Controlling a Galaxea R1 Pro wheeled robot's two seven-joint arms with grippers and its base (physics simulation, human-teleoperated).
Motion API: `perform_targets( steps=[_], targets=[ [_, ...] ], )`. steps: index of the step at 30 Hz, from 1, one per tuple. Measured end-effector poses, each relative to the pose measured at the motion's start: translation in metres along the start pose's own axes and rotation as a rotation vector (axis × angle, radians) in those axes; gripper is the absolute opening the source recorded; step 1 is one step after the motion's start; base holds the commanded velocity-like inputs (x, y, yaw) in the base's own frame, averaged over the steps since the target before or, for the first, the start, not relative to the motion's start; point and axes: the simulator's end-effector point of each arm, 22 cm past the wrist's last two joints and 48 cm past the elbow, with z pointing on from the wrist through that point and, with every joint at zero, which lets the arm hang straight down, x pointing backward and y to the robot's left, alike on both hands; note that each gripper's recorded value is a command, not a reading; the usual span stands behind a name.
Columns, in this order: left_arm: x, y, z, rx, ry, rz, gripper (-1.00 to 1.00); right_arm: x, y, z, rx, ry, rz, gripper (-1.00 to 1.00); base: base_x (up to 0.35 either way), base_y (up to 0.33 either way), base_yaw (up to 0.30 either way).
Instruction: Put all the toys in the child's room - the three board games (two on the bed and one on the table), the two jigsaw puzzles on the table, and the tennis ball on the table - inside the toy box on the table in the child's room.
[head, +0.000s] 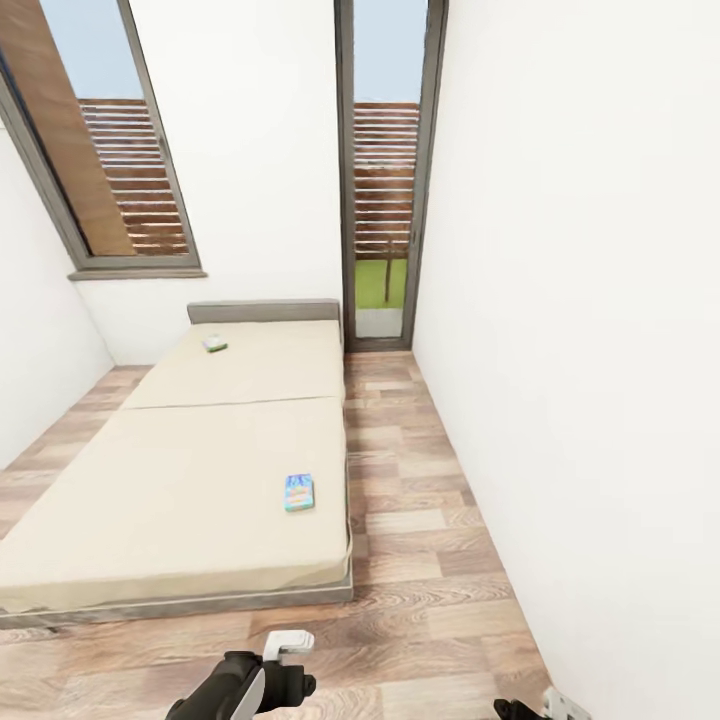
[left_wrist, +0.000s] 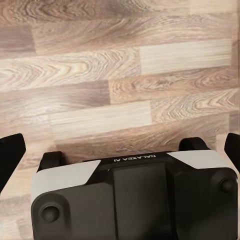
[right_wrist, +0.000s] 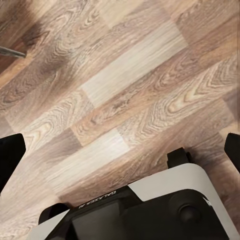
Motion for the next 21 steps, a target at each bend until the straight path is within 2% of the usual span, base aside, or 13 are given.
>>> perform_targets(
  steps=[15, 21],
  targets=[
    [-0.014, 0.002, -0.005, 0.0, -0.022, -0.002, 1.0, 0.003, 0.002, 0.001, 0.004, 0.005, -0.005, 1.0, 0.0, 0.0, -0.04],
    [-0.044, 0.011, -0.024, 0.007, -0.02, -0.002, 1.0, 0.015, 0.008, 0.002, 0.044, 0.065, -0.032, 1.0, 0.0, 0.0, -0.002]
  ],
)
